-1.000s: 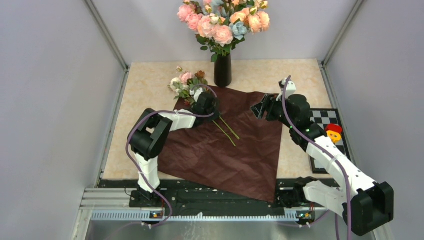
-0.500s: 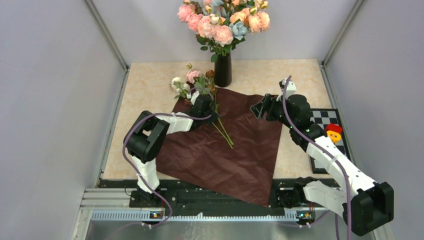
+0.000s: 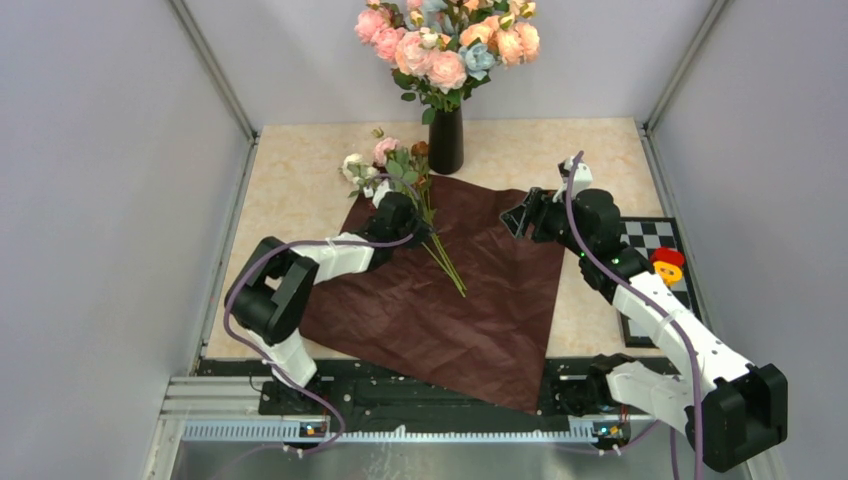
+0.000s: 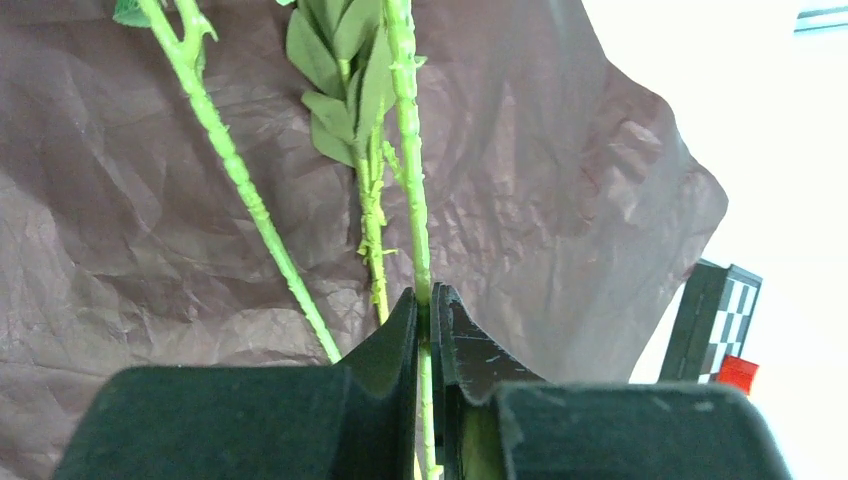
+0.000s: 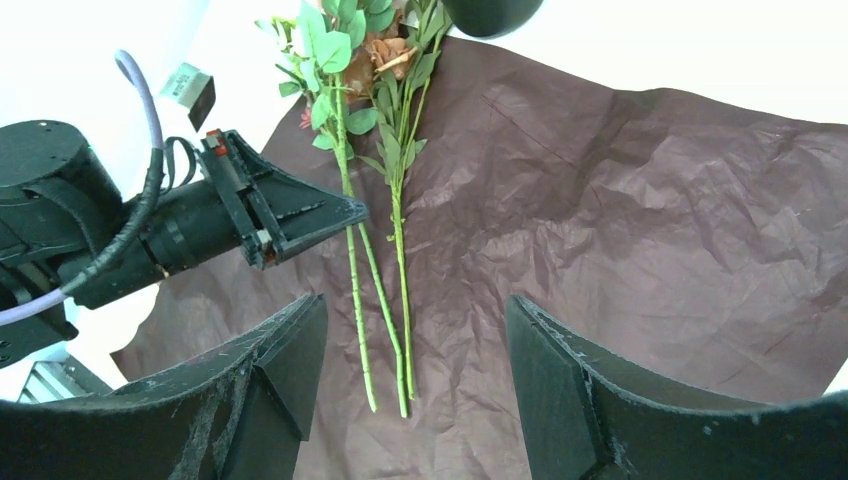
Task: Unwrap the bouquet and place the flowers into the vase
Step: Pick up the fake flower from the wrapping paper, then insert the fake flower into the vase.
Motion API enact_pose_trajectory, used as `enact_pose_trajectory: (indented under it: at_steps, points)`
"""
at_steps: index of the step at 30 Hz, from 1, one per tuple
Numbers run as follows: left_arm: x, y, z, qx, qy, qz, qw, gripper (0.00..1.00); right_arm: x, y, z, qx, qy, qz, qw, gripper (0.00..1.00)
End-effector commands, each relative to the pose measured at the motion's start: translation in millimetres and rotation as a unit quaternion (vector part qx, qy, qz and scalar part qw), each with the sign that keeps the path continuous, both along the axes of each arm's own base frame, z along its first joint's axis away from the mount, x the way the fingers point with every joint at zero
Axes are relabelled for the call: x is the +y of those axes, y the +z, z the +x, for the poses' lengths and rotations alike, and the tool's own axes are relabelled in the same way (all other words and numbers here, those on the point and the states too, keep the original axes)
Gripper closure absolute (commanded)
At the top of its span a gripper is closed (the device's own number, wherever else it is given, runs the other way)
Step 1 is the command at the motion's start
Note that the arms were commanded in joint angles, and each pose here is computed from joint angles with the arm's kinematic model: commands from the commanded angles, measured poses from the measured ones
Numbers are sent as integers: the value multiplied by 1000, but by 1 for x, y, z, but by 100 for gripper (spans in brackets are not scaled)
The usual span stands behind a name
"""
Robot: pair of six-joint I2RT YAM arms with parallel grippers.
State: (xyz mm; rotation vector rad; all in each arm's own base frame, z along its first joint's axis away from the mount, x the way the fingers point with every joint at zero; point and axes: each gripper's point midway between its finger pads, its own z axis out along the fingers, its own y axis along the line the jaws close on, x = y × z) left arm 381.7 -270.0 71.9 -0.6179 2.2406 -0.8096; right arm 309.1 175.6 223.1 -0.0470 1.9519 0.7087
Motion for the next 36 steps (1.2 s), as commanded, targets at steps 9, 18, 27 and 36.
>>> enact_pose_trajectory:
  at_steps: [9,18,27,36]
  points:
    - [9,109,3,-170,-31,-6,985,100,5,17,-2,-18,4,18,1000,36]
    - [26,153,-27,-244,-58,7,968,100,3,21,-1,-23,-3,23,999,35]
    - [34,165,-69,-294,-87,5,952,100,0,20,1,-14,-16,21,1000,34]
    - [14,167,-119,-331,-143,-19,932,100,18,27,-6,-19,31,52,998,33]
